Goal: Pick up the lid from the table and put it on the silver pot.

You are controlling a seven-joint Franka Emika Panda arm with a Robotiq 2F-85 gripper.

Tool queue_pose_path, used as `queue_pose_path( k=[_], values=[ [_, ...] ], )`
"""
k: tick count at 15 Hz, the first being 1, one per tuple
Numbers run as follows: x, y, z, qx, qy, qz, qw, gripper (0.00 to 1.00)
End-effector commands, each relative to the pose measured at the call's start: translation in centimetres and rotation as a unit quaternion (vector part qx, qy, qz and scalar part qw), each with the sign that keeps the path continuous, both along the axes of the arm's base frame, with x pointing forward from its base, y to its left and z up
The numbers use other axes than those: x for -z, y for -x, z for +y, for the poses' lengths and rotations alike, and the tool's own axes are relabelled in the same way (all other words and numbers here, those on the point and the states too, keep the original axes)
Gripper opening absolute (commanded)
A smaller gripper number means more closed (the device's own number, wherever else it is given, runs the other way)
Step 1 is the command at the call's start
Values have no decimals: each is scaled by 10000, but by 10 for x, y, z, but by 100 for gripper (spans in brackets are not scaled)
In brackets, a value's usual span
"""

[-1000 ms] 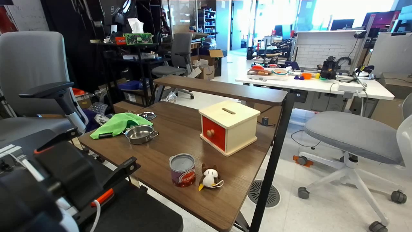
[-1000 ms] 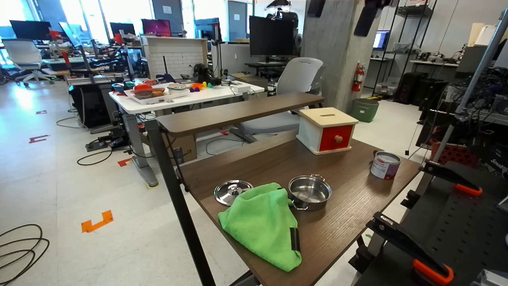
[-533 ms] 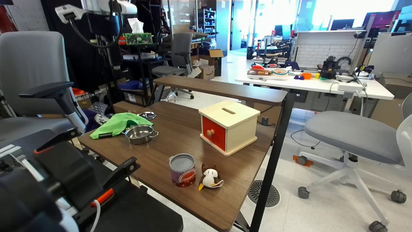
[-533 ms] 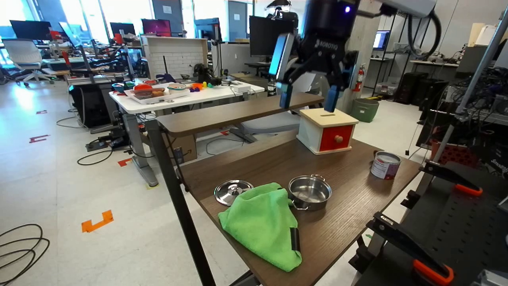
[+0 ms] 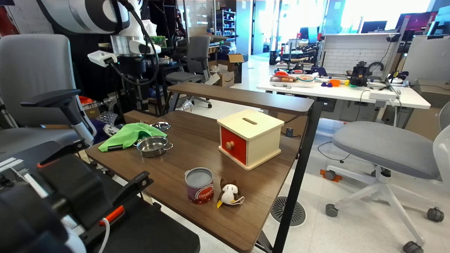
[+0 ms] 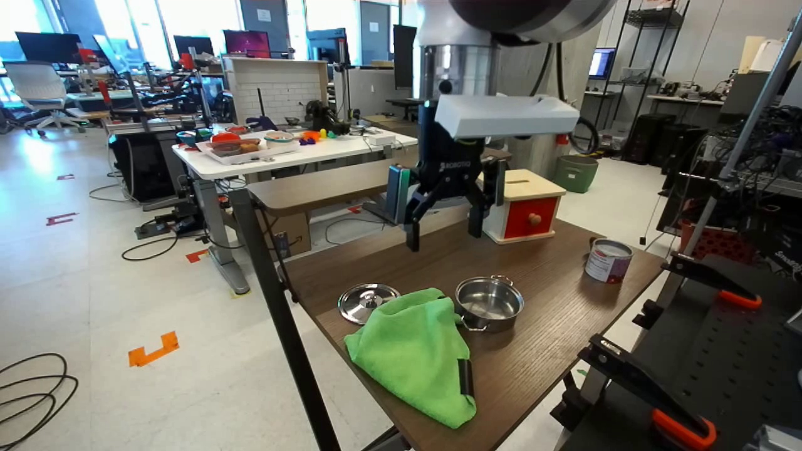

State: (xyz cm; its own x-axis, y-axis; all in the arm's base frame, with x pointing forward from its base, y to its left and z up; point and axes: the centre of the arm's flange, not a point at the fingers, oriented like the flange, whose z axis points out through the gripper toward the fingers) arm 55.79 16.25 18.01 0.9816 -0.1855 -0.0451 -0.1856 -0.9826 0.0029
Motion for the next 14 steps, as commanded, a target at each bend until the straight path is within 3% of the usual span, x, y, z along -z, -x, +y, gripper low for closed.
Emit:
queue_pose_path(
  k=[1, 5, 14],
  values=[
    [20, -46, 19, -171, 261, -198, 9993, 100],
    [45, -68, 35, -229, 358, -231, 9988, 100],
    [90, -82, 51, -338, 428, -112, 9984, 100]
  ],
)
